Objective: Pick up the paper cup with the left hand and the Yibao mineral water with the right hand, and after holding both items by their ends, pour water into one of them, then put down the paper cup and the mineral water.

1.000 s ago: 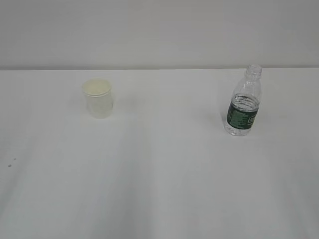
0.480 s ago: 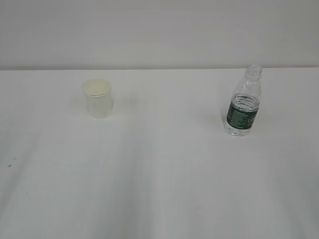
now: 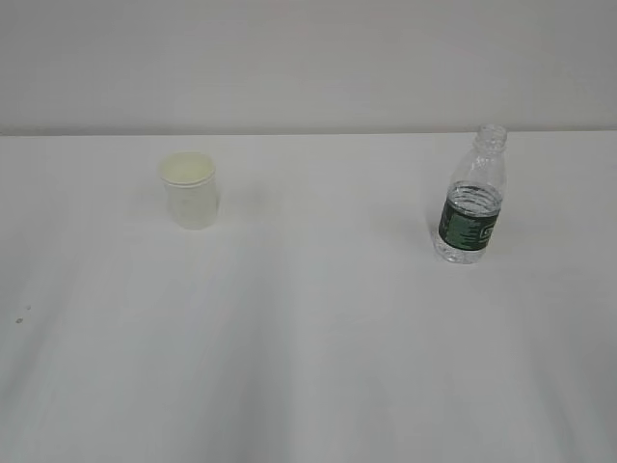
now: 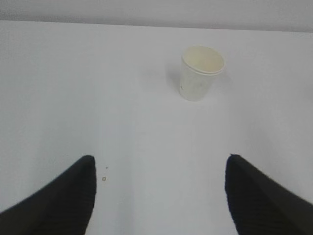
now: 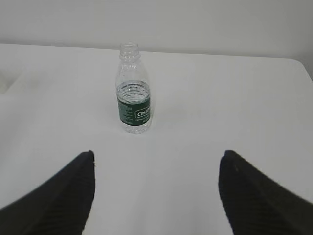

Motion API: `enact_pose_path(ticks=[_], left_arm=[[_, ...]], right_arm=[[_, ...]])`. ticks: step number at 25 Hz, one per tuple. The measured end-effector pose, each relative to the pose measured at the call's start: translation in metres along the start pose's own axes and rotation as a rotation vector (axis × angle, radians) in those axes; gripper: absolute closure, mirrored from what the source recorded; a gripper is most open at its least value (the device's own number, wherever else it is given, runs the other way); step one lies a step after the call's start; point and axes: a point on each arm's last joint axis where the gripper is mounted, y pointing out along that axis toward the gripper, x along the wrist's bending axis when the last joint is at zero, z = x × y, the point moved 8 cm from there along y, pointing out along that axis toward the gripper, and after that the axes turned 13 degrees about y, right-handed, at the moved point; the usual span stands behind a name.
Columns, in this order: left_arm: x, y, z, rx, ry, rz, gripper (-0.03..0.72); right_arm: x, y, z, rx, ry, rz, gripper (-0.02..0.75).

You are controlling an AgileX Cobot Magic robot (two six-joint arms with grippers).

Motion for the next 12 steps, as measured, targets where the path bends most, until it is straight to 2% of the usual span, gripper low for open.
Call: enact_pose_path(ticks=[12], left_arm=[[0.001,0.025,0.011,0.083,-0.012,0.004,0.115]], right_arm=[[0.0,0.002,0.0,0.002,-0.007,0.0,0.146]])
